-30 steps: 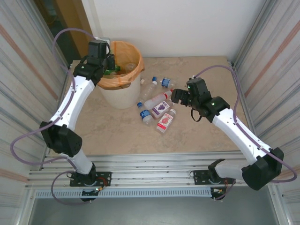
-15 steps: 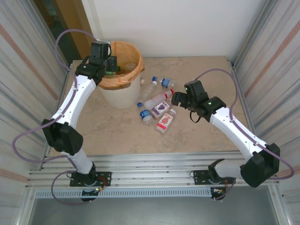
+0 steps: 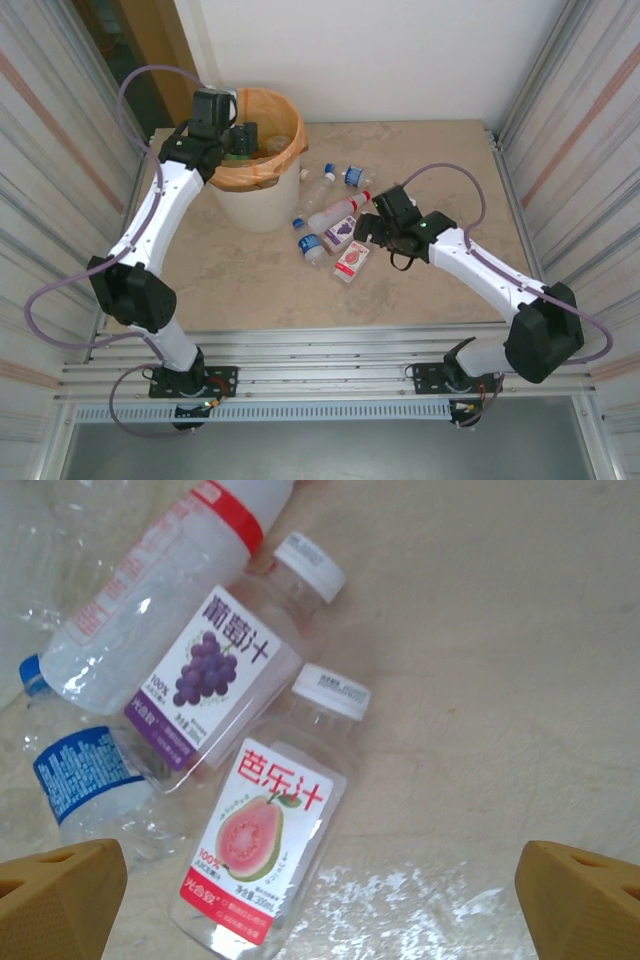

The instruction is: Put the plastic bottles in the bin

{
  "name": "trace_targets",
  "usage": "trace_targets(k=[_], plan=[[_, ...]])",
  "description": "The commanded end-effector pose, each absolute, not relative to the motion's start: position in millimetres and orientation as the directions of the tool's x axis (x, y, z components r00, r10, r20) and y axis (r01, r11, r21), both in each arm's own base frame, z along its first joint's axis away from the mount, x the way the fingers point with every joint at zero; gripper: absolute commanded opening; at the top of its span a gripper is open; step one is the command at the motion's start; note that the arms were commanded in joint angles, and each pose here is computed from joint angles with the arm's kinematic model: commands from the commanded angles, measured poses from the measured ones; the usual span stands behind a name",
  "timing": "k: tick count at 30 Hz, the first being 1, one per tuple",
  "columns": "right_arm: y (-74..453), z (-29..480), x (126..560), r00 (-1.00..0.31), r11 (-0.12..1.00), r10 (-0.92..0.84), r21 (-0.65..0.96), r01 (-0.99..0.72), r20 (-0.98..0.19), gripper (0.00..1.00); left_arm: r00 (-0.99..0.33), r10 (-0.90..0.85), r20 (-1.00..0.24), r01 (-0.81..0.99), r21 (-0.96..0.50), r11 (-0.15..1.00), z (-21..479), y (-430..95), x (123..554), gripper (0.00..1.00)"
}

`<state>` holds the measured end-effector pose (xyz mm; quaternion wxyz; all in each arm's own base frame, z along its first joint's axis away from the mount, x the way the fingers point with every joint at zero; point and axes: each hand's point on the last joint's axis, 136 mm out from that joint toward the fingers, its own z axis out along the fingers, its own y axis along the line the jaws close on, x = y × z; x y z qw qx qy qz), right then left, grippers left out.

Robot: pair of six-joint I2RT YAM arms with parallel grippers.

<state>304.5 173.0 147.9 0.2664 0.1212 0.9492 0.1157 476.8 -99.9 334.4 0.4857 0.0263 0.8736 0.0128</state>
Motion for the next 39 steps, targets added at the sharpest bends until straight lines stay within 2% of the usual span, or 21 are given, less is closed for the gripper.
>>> trace_targets(k=[1, 8, 21, 31, 39], plan=[[184.1, 128.0, 294.4, -0.851, 0.931, 0.322, 0.305, 0.203, -0.416, 0.98, -0.466, -0.013, -0.885, 0.073, -0.053, 0.996, 370.2, -106.0, 452.7, 0.82], [207.2, 95.5, 282.0, -0.896, 0.945, 0.278, 0.265, 0.191, -0.346, 0.98, -0.418, -0.019, -0.908, 0.155, -0.092, 0.984, 388.7, -130.3, 415.7, 0.99], [233.7, 61.4, 293.9, -0.922, 0.961, 0.237, 0.215, 0.175, -0.308, 0.98, -0.385, -0.160, -0.909, 0.221, -0.258, 0.940, 380.4, -145.6, 352.7, 0.99], [234.8, 42.8, 299.2, -0.930, 0.969, 0.217, 0.181, 0.169, -0.295, 0.99, -0.419, -0.201, -0.886, 0.231, -0.318, 0.920, 366.2, -151.0, 344.3, 0.99], [221.9, 26.4, 292.1, -0.948, 0.978, 0.182, 0.148, 0.147, -0.262, 0.81, -0.422, -0.214, -0.881, 0.241, -0.336, 0.910, 365.9, -154.9, 345.0, 0.99]])
